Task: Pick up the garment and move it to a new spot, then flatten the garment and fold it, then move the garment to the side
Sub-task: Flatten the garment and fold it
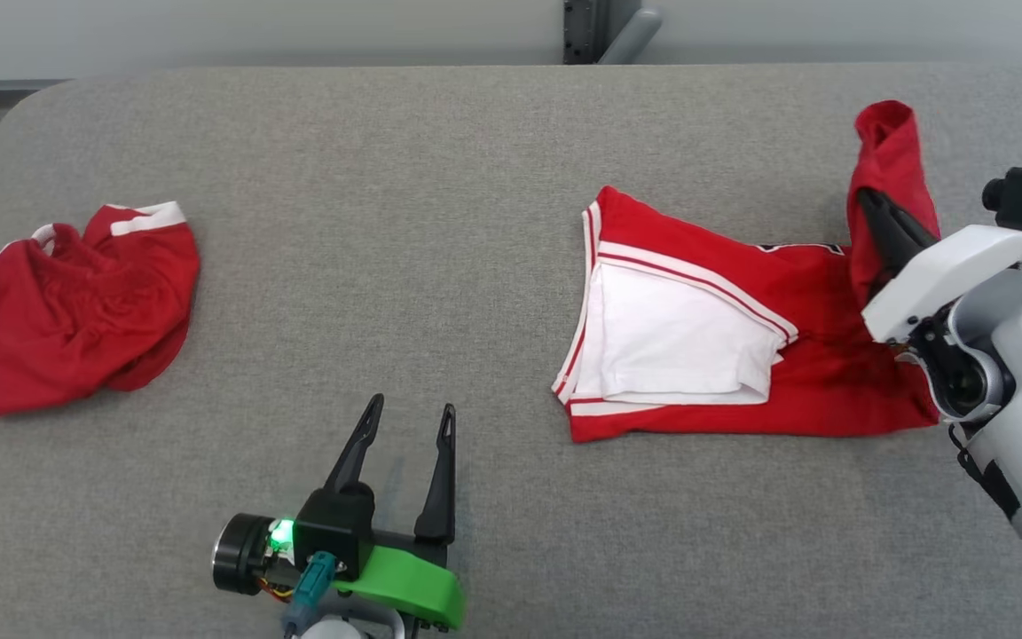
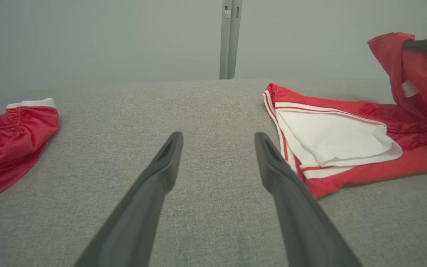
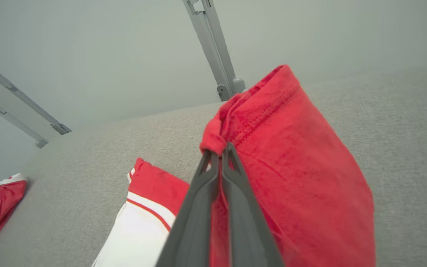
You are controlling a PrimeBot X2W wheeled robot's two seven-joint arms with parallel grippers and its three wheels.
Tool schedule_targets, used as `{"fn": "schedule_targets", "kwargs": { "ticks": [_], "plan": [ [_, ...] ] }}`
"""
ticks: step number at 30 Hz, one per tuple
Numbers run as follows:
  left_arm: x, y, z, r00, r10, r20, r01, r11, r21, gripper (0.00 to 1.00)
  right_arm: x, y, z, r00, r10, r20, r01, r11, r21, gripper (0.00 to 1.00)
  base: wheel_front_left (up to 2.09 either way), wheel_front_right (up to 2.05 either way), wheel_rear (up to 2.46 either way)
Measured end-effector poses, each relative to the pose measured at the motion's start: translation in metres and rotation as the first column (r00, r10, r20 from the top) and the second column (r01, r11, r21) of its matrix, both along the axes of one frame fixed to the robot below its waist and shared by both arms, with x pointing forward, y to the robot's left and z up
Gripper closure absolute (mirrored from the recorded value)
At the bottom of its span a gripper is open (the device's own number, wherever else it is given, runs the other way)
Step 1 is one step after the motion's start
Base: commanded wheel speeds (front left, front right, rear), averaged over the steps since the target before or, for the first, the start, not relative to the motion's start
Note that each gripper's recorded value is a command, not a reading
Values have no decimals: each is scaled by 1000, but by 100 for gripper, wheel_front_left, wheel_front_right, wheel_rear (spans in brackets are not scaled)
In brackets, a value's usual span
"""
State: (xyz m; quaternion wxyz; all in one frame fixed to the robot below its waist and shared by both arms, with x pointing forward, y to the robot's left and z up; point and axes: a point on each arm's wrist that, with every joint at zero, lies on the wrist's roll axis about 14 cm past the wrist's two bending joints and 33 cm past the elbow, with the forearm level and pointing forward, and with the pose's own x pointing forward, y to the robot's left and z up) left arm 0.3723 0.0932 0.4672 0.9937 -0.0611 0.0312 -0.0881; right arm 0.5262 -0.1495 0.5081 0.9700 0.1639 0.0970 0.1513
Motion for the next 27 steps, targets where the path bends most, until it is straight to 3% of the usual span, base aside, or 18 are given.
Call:
{"fn": "schedule_targets", "kwargs": {
  "ticks": [6, 14, 27],
  "plan": [
    [-2, 16, 1, 999, 52, 0, -52, 999, 1, 0, 1, 67, -4, 989, 148, -13, -148, 989, 28, 100, 0, 0, 0],
    [-6, 41, -4, 992, 128, -19, -128, 992, 22, 0, -14, 142, -24, 947, 313, -75, -309, 949, 60, 100, 0, 0, 0],
    [-5, 44, -11, 989, 144, -40, -143, 990, 22, 0, -33, 181, -47, 907, 394, -150, -386, 919, 81, 100, 0, 0, 0]
  ]
}}
